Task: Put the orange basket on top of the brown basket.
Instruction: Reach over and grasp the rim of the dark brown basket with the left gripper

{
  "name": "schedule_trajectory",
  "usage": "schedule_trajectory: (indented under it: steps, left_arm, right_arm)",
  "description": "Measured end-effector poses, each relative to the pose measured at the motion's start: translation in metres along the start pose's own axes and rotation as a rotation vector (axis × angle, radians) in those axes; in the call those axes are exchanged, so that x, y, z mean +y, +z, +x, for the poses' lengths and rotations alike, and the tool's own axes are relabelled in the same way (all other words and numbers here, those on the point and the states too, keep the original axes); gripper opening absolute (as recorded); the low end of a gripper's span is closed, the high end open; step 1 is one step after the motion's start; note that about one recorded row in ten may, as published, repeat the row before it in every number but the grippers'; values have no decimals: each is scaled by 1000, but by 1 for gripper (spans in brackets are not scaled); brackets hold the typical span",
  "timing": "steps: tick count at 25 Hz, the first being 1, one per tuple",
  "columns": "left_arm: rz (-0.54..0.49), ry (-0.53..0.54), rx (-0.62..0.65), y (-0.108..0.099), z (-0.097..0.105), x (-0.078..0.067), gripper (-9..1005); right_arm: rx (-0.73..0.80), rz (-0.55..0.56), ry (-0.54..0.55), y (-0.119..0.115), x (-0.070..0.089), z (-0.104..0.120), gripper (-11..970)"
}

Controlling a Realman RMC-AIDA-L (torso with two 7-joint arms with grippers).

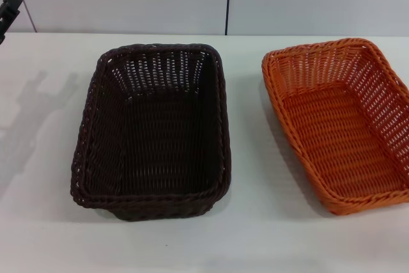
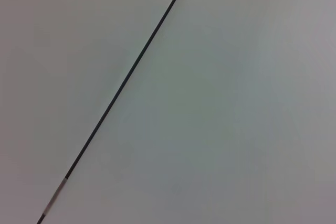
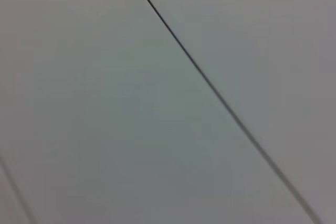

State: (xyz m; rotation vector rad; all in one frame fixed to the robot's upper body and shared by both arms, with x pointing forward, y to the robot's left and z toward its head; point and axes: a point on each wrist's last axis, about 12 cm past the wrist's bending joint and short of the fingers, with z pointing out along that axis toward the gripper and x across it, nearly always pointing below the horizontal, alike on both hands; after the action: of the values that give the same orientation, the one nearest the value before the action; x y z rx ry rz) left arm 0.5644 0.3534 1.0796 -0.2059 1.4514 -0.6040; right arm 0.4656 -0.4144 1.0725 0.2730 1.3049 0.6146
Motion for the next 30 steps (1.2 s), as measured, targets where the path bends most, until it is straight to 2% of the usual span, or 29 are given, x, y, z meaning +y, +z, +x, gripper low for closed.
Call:
schedule_trajectory:
  steps: [4, 9, 15, 20, 23, 25, 30]
  left_arm:
    - [2, 2, 4, 2, 0, -1, 843]
    - [17, 8, 4, 7, -1, -4, 843]
    - [62, 19, 38, 16, -3, -10, 842]
    - [91, -54, 185, 30, -24, -7, 842]
    - [115, -98, 363, 41, -44, -5, 842]
    - [133, -135, 511, 46, -65, -6, 842]
    - [128, -122, 637, 41, -86, -12, 842]
  right_arm:
    - [17, -95, 121, -3, 6, -22, 659]
    - [92, -208, 203, -1, 13, -44, 659]
    - [139, -202, 207, -2, 10, -45, 660]
    - [174, -131, 185, -2, 1, -41, 660]
    - [188, -82, 161, -2, -5, -41, 660]
    - [198, -40, 151, -4, -11, -41, 660]
    - [208, 15, 123, -7, -18, -41, 659]
